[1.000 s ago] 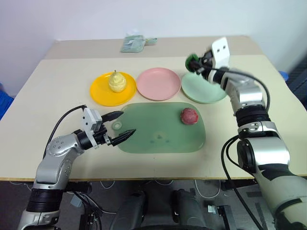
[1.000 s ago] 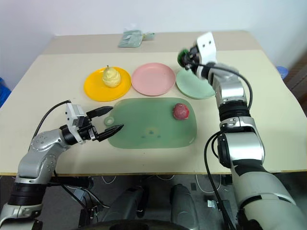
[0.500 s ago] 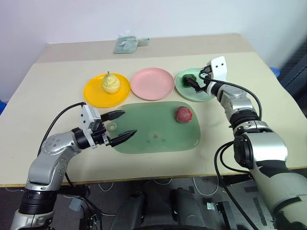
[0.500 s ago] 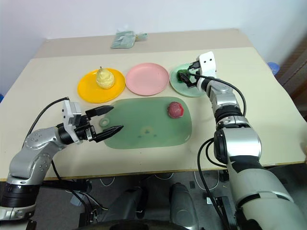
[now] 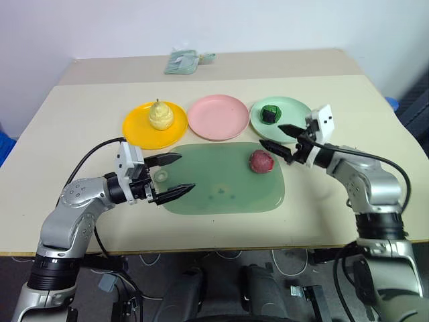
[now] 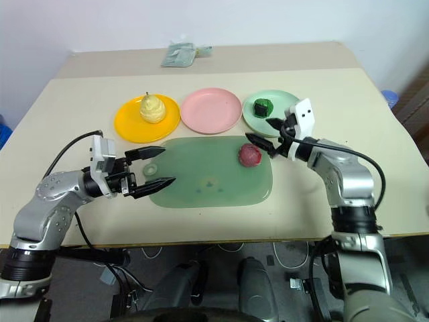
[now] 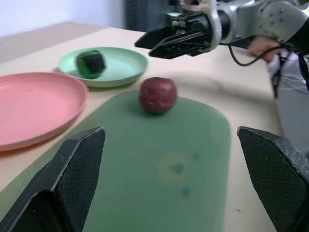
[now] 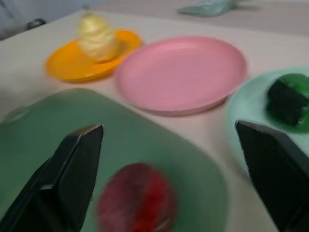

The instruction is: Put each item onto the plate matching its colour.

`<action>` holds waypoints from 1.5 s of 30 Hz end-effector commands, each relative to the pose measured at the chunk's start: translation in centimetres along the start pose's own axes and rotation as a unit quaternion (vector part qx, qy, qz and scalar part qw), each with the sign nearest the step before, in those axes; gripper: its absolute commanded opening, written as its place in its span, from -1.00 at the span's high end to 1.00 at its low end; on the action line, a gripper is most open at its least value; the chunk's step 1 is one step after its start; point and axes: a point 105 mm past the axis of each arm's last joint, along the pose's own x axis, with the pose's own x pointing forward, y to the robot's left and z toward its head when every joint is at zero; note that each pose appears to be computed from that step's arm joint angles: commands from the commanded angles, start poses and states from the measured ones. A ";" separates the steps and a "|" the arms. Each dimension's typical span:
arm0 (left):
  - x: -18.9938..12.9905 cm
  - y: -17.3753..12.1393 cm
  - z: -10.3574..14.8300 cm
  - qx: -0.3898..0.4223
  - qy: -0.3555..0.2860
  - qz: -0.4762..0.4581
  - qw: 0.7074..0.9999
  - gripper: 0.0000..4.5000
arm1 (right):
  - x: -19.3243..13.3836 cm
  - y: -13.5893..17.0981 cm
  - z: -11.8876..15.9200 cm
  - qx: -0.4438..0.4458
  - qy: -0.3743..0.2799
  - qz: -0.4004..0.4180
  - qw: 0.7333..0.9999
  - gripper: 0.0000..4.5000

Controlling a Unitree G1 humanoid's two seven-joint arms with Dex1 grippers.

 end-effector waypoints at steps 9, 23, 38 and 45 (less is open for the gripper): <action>0.1 -0.1 0.7 0.009 -0.002 -0.024 1.000 -1.00 | 1.9 1.2 -3.5 0.019 0.043 0.008 0.999 -0.97; -1.0 0.1 0.8 0.010 -0.005 0.027 1.000 -1.00 | 6.2 0.8 3.6 -0.019 -0.082 0.017 0.996 -0.01; -1.6 1.7 1.1 0.014 -0.013 0.143 0.990 -1.00 | 16.2 0.1 2.8 -0.049 -0.024 -0.098 0.994 -0.65; -1.7 2.7 0.1 0.056 0.026 0.215 0.975 -1.00 | 15.8 0.1 3.8 -0.060 -0.062 -0.092 0.992 -0.96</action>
